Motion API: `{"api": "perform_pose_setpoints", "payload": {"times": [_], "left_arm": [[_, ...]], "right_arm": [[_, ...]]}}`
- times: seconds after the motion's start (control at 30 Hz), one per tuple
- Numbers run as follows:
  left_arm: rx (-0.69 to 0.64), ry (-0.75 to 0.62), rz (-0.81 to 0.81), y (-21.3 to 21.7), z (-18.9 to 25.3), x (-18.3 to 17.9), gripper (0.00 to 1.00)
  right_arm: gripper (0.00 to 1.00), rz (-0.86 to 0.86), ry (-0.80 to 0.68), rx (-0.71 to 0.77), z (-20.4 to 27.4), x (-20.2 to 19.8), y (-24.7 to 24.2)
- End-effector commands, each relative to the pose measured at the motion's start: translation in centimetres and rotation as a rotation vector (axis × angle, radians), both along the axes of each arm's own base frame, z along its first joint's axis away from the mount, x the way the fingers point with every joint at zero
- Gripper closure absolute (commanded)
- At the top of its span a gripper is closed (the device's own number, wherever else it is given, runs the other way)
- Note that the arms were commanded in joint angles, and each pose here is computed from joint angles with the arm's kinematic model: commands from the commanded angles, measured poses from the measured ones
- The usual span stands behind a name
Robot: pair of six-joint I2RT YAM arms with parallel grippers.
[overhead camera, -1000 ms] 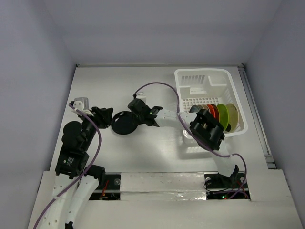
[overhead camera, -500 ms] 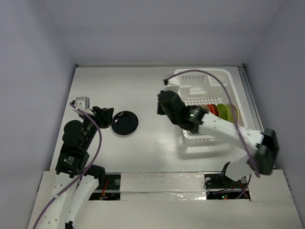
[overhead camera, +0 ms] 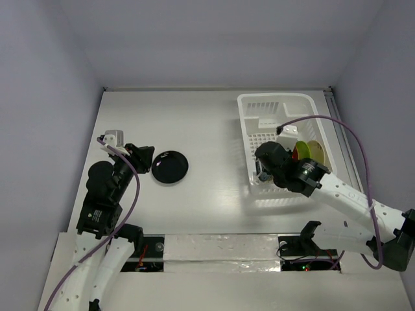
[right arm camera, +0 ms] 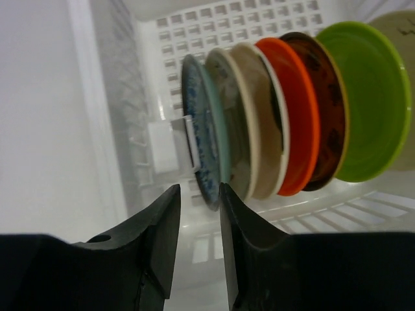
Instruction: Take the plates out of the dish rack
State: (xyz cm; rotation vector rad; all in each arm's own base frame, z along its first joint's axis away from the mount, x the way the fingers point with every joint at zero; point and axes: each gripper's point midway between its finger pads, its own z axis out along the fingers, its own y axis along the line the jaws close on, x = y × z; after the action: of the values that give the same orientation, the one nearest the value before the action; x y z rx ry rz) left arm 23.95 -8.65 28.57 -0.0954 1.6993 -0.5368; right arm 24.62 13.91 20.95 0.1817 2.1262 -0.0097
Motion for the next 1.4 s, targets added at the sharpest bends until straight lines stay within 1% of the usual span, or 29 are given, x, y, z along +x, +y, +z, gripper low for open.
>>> {"api": "perform_pose_setpoints", "payload": {"times": [0.0, 0.07, 0.2, 0.43, 0.47, 0.57, 0.67, 0.7, 0.77, 0.8, 0.93, 1.0, 1.2, 1.3, 1.37], "left_arm": [[-0.012, -0.067, -0.003, 0.0, 2.2, 0.1, 0.79], [-0.015, -0.07, -0.005, 0.0, 2.3, 0.0, 0.77], [-0.016, -0.074, -0.005, 0.0, 2.4, 0.0, 0.74], [-0.015, -0.073, -0.005, 0.0, 2.3, -0.1, 0.73], [-0.015, -0.075, -0.002, 0.1, 2.4, -0.1, 0.73], [-0.014, -0.07, 0.006, 0.2, 2.3, 0.0, 0.73], [-0.015, -0.075, 0.008, 0.2, 2.4, -0.1, 0.73], [-0.016, -0.078, 0.006, 0.2, 2.5, -0.1, 0.72], [-0.015, -0.076, 0.008, 0.2, 2.5, -0.1, 0.72], [-0.013, -0.075, 0.007, 0.2, 2.4, -0.1, 0.72], [-0.016, -0.078, 0.009, 0.3, 2.5, -0.1, 0.72], [-0.017, -0.079, 0.009, 0.2, 2.6, -0.1, 0.72], [-0.019, -0.081, 0.017, 0.4, 2.6, -0.2, 0.72], [-0.019, -0.085, 0.014, 0.4, 2.7, -0.2, 0.72], [-0.019, -0.086, 0.014, 0.4, 2.8, -0.2, 0.72]], "right_arm": [[0.64, -0.073, 0.02, -0.021, 0.3, 0.5, -1.9], [0.63, -0.082, 0.041, -0.043, -0.2, 1.1, -2.5], [0.63, -0.063, 0.069, -0.053, -0.8, 2.1, -1.8], [0.65, -0.076, 0.115, -0.127, -2.5, 4.1, -1.5], [0.65, -0.093, 0.14, -0.157, -3.1, 4.2, -2.0], [0.66, -0.137, 0.145, -0.211, -2.8, 4.6, -2.6], [0.76, -0.13, 0.175, -0.258, -3.4, 5.0, -2.5], [0.82, -0.134, 0.182, -0.268, -3.5, 5.2, -2.7], [0.88, -0.146, 0.183, -0.29, -3.1, 5.3, -2.9], [0.93, -0.152, 0.184, -0.3, -2.9, 5.3, -3.1], [1.0, -0.183, 0.141, -0.355, -0.4, 5.3, -4.4], [1.0, -0.191, 0.133, -0.374, 0.5, 5.1, -5.0], [1.0, -0.191, 0.079, -0.356, 3.3, 5.3, -5.2], [1.0, -0.138, 0.079, -0.364, 3.3, 5.5, -4.1], [1.0, -0.138, 0.091, -0.382, 2.9, 5.6, -4.1]]}}
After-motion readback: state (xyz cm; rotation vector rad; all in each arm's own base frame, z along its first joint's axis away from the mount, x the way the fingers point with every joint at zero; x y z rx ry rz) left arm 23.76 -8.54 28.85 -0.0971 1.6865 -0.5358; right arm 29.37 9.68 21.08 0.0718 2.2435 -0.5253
